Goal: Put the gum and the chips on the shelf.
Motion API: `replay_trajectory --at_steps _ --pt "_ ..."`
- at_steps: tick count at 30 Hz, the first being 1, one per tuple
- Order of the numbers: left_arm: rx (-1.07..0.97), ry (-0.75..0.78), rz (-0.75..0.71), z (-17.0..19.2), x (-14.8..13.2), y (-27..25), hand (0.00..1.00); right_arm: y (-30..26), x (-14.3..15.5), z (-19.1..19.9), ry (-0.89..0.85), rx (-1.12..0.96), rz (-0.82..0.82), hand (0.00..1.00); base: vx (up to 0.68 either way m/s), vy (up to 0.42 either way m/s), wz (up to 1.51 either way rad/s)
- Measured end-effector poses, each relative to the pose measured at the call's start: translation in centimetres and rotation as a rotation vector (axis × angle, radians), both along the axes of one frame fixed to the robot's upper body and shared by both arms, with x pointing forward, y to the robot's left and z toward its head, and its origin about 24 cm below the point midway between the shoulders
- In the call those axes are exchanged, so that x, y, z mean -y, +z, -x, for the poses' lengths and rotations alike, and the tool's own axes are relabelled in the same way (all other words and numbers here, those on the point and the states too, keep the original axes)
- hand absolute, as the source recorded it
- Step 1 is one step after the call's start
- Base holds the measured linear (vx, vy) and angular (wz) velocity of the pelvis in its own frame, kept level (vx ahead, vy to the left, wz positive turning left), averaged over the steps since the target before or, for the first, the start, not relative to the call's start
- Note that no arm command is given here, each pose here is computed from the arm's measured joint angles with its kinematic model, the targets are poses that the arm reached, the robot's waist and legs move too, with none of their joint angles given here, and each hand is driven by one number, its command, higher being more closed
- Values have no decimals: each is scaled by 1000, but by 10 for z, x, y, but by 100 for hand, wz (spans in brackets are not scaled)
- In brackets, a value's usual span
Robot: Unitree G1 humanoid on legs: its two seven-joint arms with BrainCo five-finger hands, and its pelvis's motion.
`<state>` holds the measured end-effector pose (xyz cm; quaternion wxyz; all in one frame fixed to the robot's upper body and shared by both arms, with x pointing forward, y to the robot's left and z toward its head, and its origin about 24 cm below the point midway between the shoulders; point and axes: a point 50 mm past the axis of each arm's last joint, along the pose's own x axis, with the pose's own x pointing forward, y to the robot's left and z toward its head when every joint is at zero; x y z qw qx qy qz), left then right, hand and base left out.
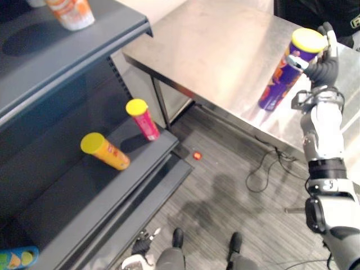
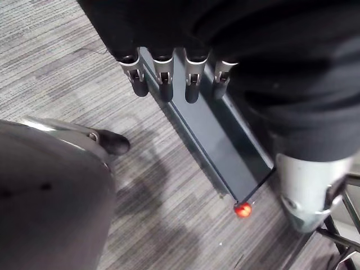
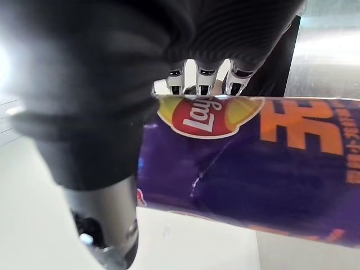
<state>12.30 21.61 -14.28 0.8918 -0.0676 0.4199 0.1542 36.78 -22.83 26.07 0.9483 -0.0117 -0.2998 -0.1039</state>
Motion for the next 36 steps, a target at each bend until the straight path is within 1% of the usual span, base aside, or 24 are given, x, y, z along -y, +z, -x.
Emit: replay_trajectory --at_steps 10,25,31,33,36 --pt "-4 -4 -19 0 -4 1 0 7 2 -7 -28 -7 -31 100 -6 -2 1" --pt "-9 -33 -33 -1 -6 1 0 3 2 -8 -24 -24 -30 100 -3 -2 -1" --pt "-16 -20 -31 1 -7 1 0 -6 -4 9 1 11 1 100 -9 -11 -11" --pt "-31 -9 -31 5 -8 0 0 -12 -6 20 16 36 5 100 -5 -2 -10" --pt "-37 -7 -35 6 -9 -1 0 -12 -2 42 10 120 -30 100 -22 -4 -9"
